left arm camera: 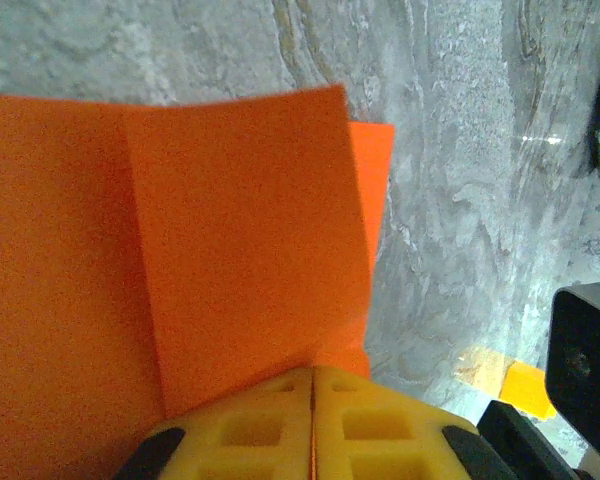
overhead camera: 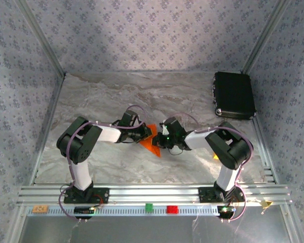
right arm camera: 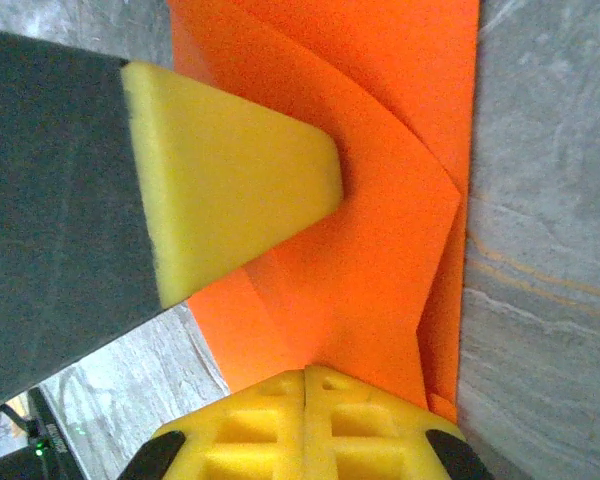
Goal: Fold a paper plane with a square sheet of paper (pick it up from the middle)
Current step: Fourth fold the wing at the center of the table.
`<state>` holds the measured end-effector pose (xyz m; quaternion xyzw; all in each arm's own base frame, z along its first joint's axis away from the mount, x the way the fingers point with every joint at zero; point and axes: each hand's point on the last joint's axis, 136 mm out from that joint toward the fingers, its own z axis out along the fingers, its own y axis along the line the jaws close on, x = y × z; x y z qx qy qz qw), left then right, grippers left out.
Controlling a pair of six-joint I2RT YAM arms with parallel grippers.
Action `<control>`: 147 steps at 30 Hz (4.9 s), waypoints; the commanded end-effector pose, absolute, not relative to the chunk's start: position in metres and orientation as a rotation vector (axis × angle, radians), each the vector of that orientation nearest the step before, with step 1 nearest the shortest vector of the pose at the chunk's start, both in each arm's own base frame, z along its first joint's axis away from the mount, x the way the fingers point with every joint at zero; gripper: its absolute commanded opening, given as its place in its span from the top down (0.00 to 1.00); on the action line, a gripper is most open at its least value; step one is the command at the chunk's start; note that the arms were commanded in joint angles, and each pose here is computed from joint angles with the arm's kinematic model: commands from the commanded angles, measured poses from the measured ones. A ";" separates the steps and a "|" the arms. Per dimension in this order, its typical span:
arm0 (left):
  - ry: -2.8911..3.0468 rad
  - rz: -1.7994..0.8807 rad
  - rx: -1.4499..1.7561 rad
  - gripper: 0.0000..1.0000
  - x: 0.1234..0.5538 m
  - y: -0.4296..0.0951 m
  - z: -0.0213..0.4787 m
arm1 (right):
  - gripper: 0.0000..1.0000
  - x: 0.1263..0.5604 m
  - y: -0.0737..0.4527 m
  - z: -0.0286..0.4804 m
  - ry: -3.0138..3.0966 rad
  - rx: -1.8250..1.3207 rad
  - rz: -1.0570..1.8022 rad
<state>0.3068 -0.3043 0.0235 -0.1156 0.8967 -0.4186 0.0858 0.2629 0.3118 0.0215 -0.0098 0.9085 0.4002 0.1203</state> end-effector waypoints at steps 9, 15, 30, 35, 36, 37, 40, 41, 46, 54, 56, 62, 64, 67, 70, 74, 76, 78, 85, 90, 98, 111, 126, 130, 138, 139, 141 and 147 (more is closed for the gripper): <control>2.646 -1.184 -0.197 0.94 0.308 -0.300 0.065 | 1.00 0.236 0.280 -0.018 2.819 0.090 1.063; 2.742 -1.210 -0.163 1.00 0.287 -0.310 0.043 | 1.00 0.236 0.279 -0.019 2.820 0.094 1.063; 2.797 -1.005 -0.354 1.00 0.313 -0.282 0.009 | 1.00 0.228 0.271 -0.026 2.855 0.083 1.010; 2.780 -0.983 -0.353 1.00 0.331 -0.279 0.015 | 1.00 0.224 0.267 -0.028 2.864 0.077 0.995; 2.779 -0.979 -0.351 1.00 0.334 -0.279 0.015 | 1.00 0.224 0.267 -0.028 2.863 0.072 0.998; 2.780 -0.979 -0.352 1.00 0.337 -0.279 0.015 | 1.00 0.223 0.267 -0.028 2.865 0.068 1.000; 2.774 -0.975 -0.370 1.00 0.346 -0.274 0.013 | 1.00 0.222 0.266 -0.029 2.871 0.058 0.997; 2.776 -0.970 -0.375 1.00 0.348 -0.272 0.012 | 1.00 0.221 0.266 -0.029 2.873 0.056 0.996; 2.767 -0.937 -0.415 1.00 0.362 -0.257 0.010 | 1.00 0.220 0.266 -0.029 2.876 0.048 1.005; 2.738 -0.949 -0.429 1.00 0.379 -0.252 0.026 | 1.00 0.218 0.268 -0.027 2.879 0.011 1.022; 2.719 -0.967 -0.421 1.00 0.378 -0.254 0.036 | 1.00 0.217 0.269 -0.026 2.879 -0.007 1.030; 2.648 -1.009 -0.391 0.98 0.366 -0.252 0.067 | 1.00 0.217 0.269 -0.024 2.885 -0.044 1.047; 2.634 -1.036 -0.354 0.97 0.357 -0.258 0.075 | 1.00 0.219 0.269 -0.023 2.883 -0.043 1.051; 2.646 -1.091 -0.270 0.97 0.340 -0.276 0.077 | 1.00 0.220 0.268 -0.022 2.881 -0.042 1.055; 2.682 -1.131 -0.183 0.97 0.322 -0.297 0.068 | 1.00 0.220 0.267 -0.021 2.880 -0.041 1.053; 2.743 -1.174 -0.138 0.98 0.307 -0.317 0.046 | 1.00 0.220 0.266 -0.021 2.878 -0.036 1.061; 2.768 -1.183 -0.144 0.98 0.304 -0.321 0.035 | 1.00 0.221 0.266 -0.021 2.881 -0.033 1.060; 2.802 -1.156 -0.160 0.99 0.301 -0.319 0.023 | 1.00 0.220 0.266 -0.022 2.887 -0.022 1.058; 2.898 -1.028 -0.207 1.00 0.288 -0.301 -0.011 | 1.00 0.227 0.277 -0.002 2.833 -0.015 1.155; 2.910 -1.023 -0.212 1.00 0.284 -0.298 -0.015 | 1.00 0.242 0.295 0.031 2.754 -0.051 1.223; 2.896 -1.038 -0.200 1.00 0.286 -0.300 -0.011 | 1.00 0.257 0.315 0.031 2.759 -0.085 1.205; 2.900 -1.021 -0.225 1.00 0.286 -0.293 -0.017 | 1.00 0.226 0.297 -0.002 2.828 -0.013 1.204; 2.909 -1.002 -0.246 1.00 0.287 -0.289 -0.022 | 1.00 0.183 0.264 0.001 2.854 -0.048 1.159; 2.909 -1.002 -0.247 1.00 0.288 -0.289 -0.022 | 1.00 0.167 0.256 0.002 2.877 -0.102 1.143; 2.903 -1.009 -0.246 1.00 0.290 -0.290 -0.020 | 1.00 0.157 0.236 0.007 2.872 -0.091 1.080; 2.906 -1.011 -0.246 1.00 0.289 -0.291 -0.021 | 1.00 0.158 0.237 0.011 2.863 -0.092 1.082; 2.907 -1.010 -0.243 1.00 0.288 -0.291 -0.021 | 1.00 0.163 0.240 0.022 2.834 -0.110 1.095; 2.905 -1.016 -0.243 1.00 0.288 -0.292 -0.020 | 1.00 0.181 0.263 0.055 2.737 -0.159 1.164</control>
